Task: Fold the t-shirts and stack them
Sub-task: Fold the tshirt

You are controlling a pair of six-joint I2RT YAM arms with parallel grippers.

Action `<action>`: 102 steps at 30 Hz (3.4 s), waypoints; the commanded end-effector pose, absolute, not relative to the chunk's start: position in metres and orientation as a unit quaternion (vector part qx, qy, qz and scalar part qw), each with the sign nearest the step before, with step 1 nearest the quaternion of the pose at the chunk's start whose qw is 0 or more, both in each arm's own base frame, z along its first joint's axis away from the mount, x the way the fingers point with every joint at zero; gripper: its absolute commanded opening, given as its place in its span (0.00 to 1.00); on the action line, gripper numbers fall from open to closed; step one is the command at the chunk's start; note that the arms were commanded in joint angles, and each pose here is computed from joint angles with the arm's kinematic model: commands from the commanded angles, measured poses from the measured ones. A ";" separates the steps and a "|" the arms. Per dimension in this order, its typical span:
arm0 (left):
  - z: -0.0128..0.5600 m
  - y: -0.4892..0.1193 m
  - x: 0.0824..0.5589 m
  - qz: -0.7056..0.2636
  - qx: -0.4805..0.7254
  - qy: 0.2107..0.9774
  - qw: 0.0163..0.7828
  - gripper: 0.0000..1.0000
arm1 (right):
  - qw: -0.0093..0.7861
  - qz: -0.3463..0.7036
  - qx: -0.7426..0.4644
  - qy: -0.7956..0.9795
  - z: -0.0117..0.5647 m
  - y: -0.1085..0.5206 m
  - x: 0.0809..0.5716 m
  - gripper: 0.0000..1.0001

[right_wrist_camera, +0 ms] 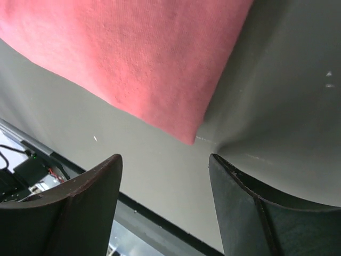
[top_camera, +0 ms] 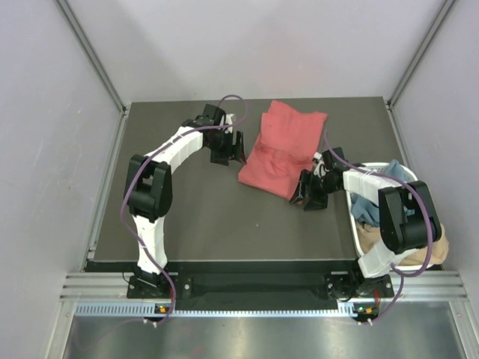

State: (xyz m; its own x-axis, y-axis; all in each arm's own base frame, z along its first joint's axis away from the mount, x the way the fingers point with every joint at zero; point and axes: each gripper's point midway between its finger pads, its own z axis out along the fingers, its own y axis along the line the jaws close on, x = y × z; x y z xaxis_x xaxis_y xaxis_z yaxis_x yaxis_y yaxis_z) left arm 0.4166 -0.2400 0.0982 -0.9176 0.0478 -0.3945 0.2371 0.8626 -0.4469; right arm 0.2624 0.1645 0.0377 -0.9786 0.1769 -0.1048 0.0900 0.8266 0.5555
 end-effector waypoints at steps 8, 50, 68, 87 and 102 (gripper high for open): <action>0.085 -0.245 0.410 -0.282 0.085 0.936 0.194 0.67 | 0.150 0.285 0.038 0.946 0.046 0.170 0.291 0.58; 0.058 -0.257 0.389 -0.329 0.082 0.927 0.158 0.47 | 0.141 0.301 0.065 0.941 0.035 0.167 0.310 0.29; 0.027 -0.230 0.349 -0.251 0.039 0.965 0.063 0.00 | 0.106 0.285 0.029 0.952 0.032 0.158 0.279 0.00; 0.034 -0.214 0.215 -0.179 0.059 0.982 -0.001 0.10 | 0.012 0.271 0.044 0.962 0.035 0.152 0.151 0.12; 0.096 -0.242 0.314 -0.180 0.119 0.966 0.142 0.57 | 0.163 0.177 0.004 0.971 0.093 0.130 0.283 0.57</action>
State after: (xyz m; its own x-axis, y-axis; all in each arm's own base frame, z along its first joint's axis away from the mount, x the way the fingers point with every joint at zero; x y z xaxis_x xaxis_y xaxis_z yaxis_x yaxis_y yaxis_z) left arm 0.2941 -0.2392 0.0992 -0.9501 0.1461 -0.2758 0.2375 0.9117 -0.3352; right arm 0.2521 0.1367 0.0883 -0.9613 0.0900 -0.2602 -0.0193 0.9207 0.3898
